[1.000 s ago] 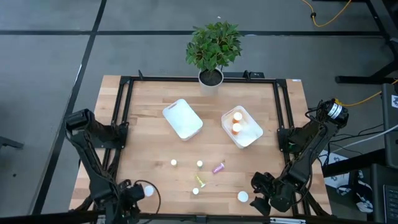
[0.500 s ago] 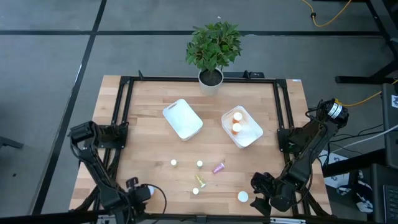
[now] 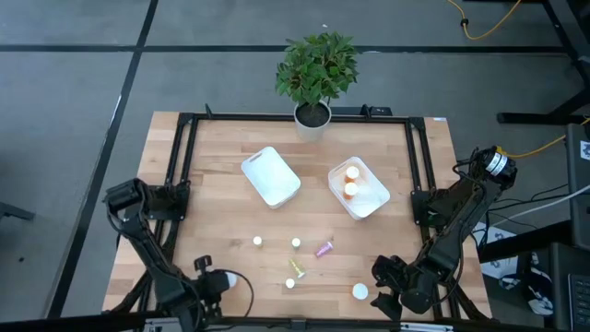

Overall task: Pick and place medicine bottles into bin by pill shape (circle, oval)
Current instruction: Move the left orange pill bottle to the bottom center of the table

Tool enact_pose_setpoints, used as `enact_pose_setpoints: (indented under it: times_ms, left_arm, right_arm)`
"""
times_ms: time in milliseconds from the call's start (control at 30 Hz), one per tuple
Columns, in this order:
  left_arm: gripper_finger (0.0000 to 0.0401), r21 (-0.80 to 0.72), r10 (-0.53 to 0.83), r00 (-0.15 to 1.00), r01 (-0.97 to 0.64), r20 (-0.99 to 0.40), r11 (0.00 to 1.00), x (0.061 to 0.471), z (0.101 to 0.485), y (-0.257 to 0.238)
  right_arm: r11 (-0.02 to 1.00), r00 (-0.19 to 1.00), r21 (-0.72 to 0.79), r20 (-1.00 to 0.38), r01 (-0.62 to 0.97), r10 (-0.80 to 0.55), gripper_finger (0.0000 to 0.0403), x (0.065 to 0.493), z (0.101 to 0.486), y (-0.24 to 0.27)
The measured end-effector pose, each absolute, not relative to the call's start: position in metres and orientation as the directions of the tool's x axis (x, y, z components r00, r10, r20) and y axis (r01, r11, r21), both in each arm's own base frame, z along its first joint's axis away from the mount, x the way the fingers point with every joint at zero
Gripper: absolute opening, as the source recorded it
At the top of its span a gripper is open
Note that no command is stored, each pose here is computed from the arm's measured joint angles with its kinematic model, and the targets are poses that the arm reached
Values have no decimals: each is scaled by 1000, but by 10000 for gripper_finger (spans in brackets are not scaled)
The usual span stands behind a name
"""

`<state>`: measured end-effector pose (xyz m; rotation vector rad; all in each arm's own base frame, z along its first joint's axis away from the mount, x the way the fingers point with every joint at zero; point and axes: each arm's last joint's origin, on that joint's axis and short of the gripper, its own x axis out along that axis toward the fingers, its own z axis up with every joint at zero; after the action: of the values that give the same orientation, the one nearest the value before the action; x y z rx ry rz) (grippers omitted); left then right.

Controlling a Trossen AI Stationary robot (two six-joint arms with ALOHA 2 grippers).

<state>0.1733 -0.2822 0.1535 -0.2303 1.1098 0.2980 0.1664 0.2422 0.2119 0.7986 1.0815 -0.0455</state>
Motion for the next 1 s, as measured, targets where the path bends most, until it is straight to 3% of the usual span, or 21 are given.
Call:
enact_pose_setpoints:
  times_ms: [200, 400, 700, 1000]
  left_arm:
    - [65, 6, 146, 435, -306, -888, 952, 202, 154, -267]
    - [58, -52, 79, 476, -257, -876, 965, 234, 156, -256]
    - [58, -79, 82, 522, -279, -849, 957, 271, 158, -231]
    - [58, -123, 24, 588, -209, -809, 970, 306, 136, -224]
  right_arm:
    - [726, 497, 557, -799, 403, 338, 330, 166, 212, 242]
    - [727, 493, 557, -801, 402, 341, 330, 166, 212, 242]
    - [753, 488, 546, -802, 367, 344, 330, 166, 212, 242]
    - [755, 476, 546, -806, 364, 353, 330, 166, 212, 243]
